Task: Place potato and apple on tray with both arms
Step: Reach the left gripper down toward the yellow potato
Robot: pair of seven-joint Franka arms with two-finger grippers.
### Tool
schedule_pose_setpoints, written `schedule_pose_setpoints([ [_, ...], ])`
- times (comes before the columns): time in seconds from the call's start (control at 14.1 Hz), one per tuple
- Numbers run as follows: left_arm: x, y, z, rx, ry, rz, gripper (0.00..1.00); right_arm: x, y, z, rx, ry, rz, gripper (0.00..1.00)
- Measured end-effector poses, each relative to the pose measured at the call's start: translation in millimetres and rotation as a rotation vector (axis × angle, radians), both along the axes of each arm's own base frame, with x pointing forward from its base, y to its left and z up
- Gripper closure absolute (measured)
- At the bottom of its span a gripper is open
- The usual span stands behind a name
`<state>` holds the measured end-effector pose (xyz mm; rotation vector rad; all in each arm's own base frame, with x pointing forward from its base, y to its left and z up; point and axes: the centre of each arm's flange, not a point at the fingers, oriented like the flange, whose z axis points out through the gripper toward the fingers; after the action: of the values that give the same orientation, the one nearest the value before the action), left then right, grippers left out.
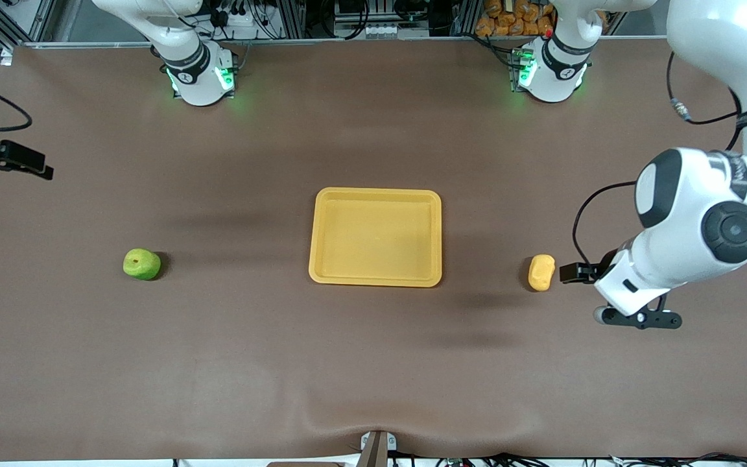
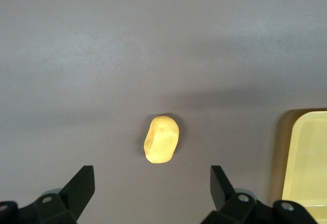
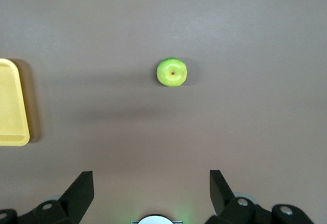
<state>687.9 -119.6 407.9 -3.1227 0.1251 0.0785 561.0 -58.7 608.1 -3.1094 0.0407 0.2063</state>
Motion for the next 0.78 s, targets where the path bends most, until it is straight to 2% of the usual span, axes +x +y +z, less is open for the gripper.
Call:
schedule_pose_setpoints([
  [0.28, 3, -1, -27, -0.006, 0.031, 0.003, 0.0, 4, -14, 0, 0.005, -0.004, 0.024, 0.0],
  [0.64, -3, -30, -105, 0.002, 0.11, -0.037, 0.0, 12, -35, -26, 0.017, 0.04, 0.028, 0.0],
  [0.78, -6, -34, -129, 0.007, 0.092, -0.049, 0.0, 16, -35, -36, 0.019, 0.056, 0.028, 0.0],
])
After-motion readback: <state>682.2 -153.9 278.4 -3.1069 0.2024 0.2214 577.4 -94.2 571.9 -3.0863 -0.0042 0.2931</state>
